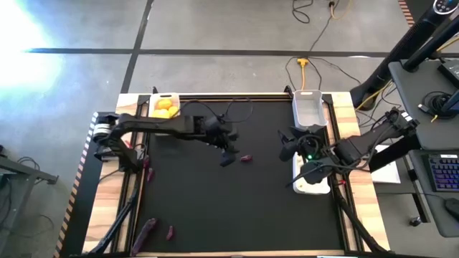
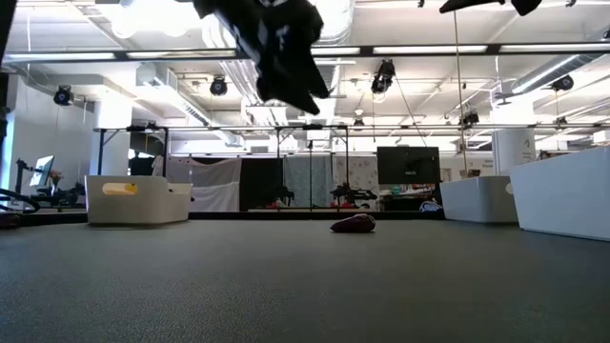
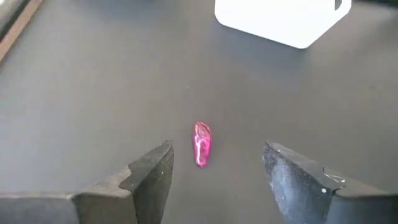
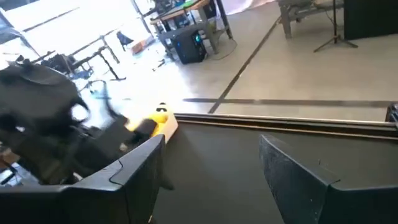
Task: Sort produce into baskets
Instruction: Put the purple eggplant into the gray bin
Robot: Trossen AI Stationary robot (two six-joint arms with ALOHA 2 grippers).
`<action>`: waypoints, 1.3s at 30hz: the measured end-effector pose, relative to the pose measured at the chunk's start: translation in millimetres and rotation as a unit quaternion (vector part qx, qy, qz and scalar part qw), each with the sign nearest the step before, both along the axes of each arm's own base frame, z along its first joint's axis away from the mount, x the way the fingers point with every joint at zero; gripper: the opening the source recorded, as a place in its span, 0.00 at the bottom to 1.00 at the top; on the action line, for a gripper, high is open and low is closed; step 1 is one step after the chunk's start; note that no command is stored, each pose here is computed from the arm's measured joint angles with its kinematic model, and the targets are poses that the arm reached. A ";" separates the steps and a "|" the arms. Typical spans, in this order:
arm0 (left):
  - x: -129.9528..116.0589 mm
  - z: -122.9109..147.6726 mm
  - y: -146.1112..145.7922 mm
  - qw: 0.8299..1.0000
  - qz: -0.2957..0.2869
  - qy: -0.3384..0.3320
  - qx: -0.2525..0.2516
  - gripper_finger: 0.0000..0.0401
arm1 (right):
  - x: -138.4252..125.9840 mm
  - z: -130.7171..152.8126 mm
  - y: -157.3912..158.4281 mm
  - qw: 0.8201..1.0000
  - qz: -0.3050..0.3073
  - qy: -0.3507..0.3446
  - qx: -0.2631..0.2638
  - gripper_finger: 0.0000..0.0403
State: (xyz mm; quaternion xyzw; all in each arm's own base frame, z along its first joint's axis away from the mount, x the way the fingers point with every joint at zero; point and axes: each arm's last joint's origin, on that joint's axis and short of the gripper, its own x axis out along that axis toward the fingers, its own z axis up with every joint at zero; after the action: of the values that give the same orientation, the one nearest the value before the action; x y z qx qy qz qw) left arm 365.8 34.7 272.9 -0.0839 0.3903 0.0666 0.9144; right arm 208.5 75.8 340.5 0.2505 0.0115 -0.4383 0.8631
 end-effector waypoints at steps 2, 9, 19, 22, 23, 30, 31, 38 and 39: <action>-6.7 11.4 0.2 1.000 0.009 -0.015 0.014 0.57 | 1.0 1.2 0.1 1.000 -0.005 -0.011 0.001 0.62; -30.8 36.3 -0.7 0.997 0.021 -0.068 0.031 0.56 | 6.4 2.7 0.4 0.999 -0.018 -0.017 -0.021 0.62; -73.7 42.9 -5.3 0.992 0.053 -0.114 -0.004 0.56 | 34.5 -28.3 12.9 0.996 -0.004 0.066 -0.055 0.62; -89.6 43.6 -6.6 0.990 0.066 -0.125 -0.012 0.56 | 38.8 -33.6 14.8 0.996 0.008 0.078 -0.042 0.62; -94.5 43.6 -7.0 0.989 0.070 -0.131 -0.015 0.56 | 39.6 -34.8 15.4 0.996 0.010 0.079 -0.038 0.62; -121.1 48.7 -9.4 0.978 0.079 -0.193 -0.025 0.56 | 53.4 -42.1 7.0 0.982 0.108 0.144 0.059 0.62; -123.8 51.4 -9.6 0.975 0.079 -0.207 -0.025 0.56 | 55.4 -43.7 4.7 0.978 0.119 0.154 0.071 0.62; -141.0 66.2 -11.2 0.963 0.077 -0.257 -0.026 0.56 | 68.5 -54.9 -3.3 0.957 0.173 0.199 0.118 0.66; -143.3 68.0 -11.6 0.962 0.077 -0.261 -0.026 0.56 | 71.5 -57.4 -2.9 0.954 0.182 0.204 0.121 0.67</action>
State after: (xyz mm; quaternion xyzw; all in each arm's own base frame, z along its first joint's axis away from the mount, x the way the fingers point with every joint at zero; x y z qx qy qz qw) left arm 222.5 23.1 341.0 -0.1519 0.1322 0.1024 0.9742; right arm 280.0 72.9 283.1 0.2517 0.2859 -0.3108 0.8708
